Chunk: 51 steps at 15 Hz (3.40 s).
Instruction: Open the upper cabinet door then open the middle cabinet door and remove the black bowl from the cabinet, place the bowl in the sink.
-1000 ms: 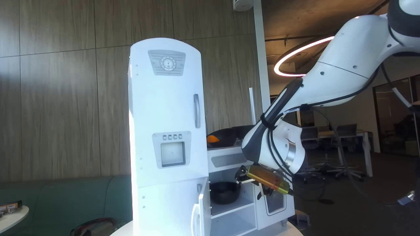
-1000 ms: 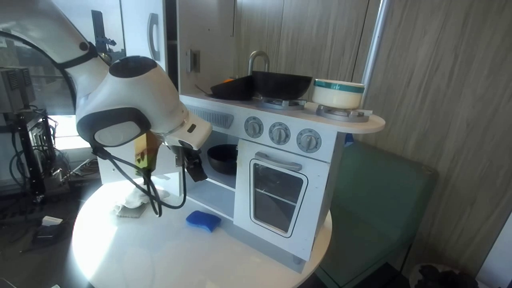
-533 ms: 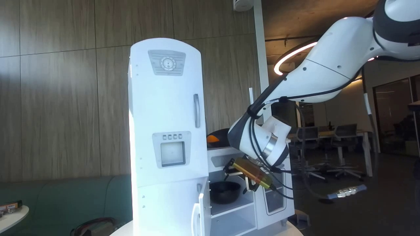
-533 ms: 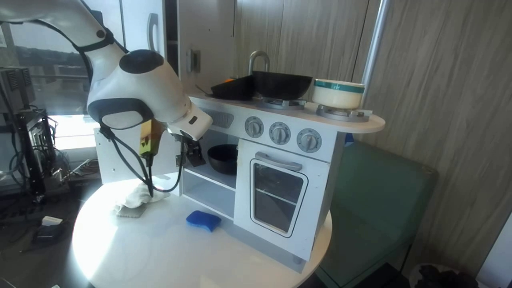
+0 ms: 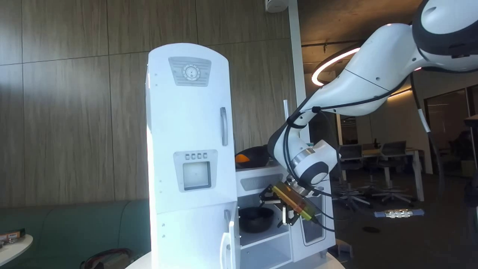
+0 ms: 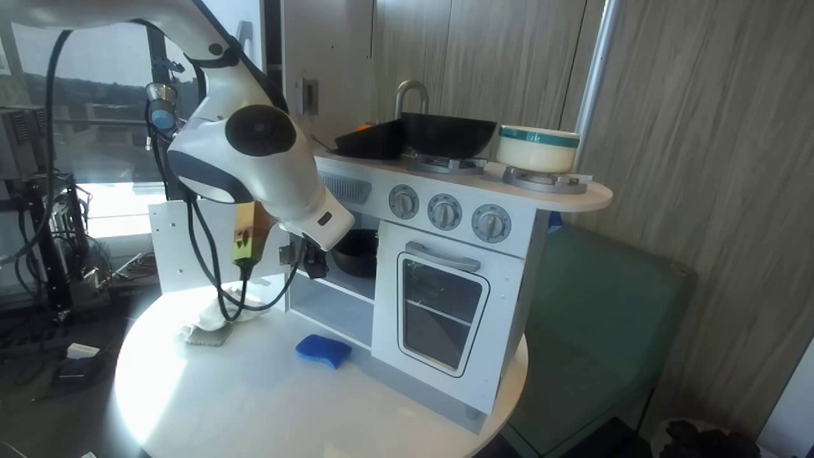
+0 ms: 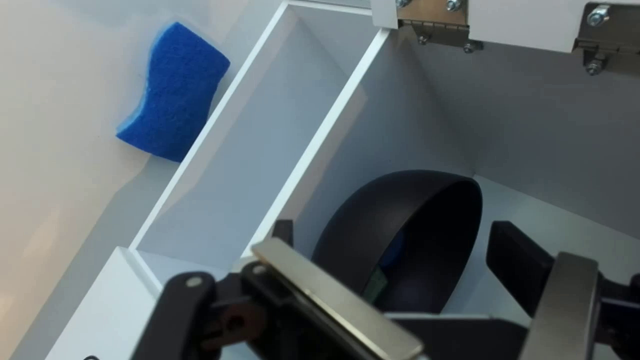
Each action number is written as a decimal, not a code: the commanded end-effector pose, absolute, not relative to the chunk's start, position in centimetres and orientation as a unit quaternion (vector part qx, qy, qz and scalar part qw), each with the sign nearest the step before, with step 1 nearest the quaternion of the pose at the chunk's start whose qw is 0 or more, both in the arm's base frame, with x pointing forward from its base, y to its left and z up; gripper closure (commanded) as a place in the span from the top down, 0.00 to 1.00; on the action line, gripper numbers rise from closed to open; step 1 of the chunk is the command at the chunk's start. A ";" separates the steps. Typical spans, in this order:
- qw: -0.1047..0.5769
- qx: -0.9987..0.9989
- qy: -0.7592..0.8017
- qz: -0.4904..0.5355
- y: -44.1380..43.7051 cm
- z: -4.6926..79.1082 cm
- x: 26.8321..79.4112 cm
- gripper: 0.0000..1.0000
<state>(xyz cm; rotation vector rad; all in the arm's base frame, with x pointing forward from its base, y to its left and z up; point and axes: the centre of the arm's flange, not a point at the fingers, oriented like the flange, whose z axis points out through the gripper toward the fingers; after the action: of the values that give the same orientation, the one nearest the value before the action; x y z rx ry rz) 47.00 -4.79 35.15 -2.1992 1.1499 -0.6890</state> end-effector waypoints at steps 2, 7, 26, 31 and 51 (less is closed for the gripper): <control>0.277 -0.820 0.430 -0.255 -5.4 34.6 47.2 1.00; 0.266 -0.811 0.457 -0.251 -6.3 33.3 48.1 1.00; 0.230 -0.798 0.505 -0.236 -6.7 30.9 50.9 0.45; 0.209 -0.821 0.487 -0.214 -5.5 31.0 48.0 0.05; 0.035 -0.883 0.462 -0.080 -5.3 33.0 37.7 0.02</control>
<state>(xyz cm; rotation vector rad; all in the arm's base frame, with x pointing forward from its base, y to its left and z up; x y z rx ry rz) 40.42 -6.30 27.20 -2.6212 1.3370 -0.3890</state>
